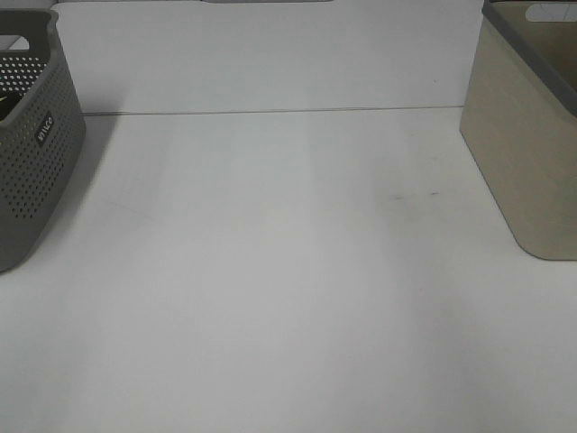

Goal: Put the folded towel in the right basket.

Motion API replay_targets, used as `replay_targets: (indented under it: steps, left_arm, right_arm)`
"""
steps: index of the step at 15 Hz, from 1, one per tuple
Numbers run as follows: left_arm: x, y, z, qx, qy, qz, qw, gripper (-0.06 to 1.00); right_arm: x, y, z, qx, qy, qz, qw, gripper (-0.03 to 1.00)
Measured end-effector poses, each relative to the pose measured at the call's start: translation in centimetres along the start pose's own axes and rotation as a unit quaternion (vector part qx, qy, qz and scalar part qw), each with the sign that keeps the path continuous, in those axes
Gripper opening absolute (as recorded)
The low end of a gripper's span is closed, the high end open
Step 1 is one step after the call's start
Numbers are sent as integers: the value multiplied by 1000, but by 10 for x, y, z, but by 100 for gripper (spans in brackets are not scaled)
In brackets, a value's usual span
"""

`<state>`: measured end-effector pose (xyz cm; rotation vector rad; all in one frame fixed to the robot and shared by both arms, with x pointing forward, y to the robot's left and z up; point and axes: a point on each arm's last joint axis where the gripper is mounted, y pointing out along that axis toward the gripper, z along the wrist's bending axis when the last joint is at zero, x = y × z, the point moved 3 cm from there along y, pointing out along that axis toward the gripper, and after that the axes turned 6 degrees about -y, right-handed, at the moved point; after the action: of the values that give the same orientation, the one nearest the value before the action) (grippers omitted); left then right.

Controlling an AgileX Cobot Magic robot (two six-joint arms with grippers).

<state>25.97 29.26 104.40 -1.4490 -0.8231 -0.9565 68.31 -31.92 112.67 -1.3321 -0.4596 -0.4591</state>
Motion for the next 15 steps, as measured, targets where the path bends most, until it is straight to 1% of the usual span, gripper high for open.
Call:
replay_targets:
  steps: [2, 4, 5, 6, 8, 9, 12, 13, 14, 15]
  left_arm:
    - [0, 0, 0, 0, 0, 0, 1000, 99]
    - [0, 0, 0, 0, 0, 0, 1000, 99]
    - [0, 0, 0, 0, 0, 0, 1000, 99]
    - [0, 0, 0, 0, 0, 0, 1000, 99]
    - [0, 0, 0, 0, 0, 0, 1000, 99]
    - [0, 0, 0, 0, 0, 0, 1000, 99]
    - [0, 0, 0, 0, 0, 0, 1000, 99]
    - [0, 0, 0, 0, 0, 0, 1000, 99]
    - [0, 0, 0, 0, 0, 0, 1000, 99]
    - [0, 0, 0, 0, 0, 0, 1000, 99]
  right_arm:
    - [-2, -4, 38, -4, -55, -1, 998, 69]
    - [-4, -15, 65, -16, -98, -9, 995, 69]
    - [-5, -26, 73, -19, -110, -19, 994, 69]
    - [-11, -37, 75, -21, -111, -22, 993, 69]
    - [-25, -52, 73, -28, -106, -15, 994, 69]
    - [-59, -66, 70, -32, -93, 11, 995, 69]
    - [-133, -82, 62, -34, -85, 67, 994, 69]
    - [-147, -85, 61, -35, -84, 76, 993, 69]
    - [-176, -86, 56, -39, -83, 97, 991, 69]
    - [-202, -92, 53, -44, -84, 107, 990, 69]
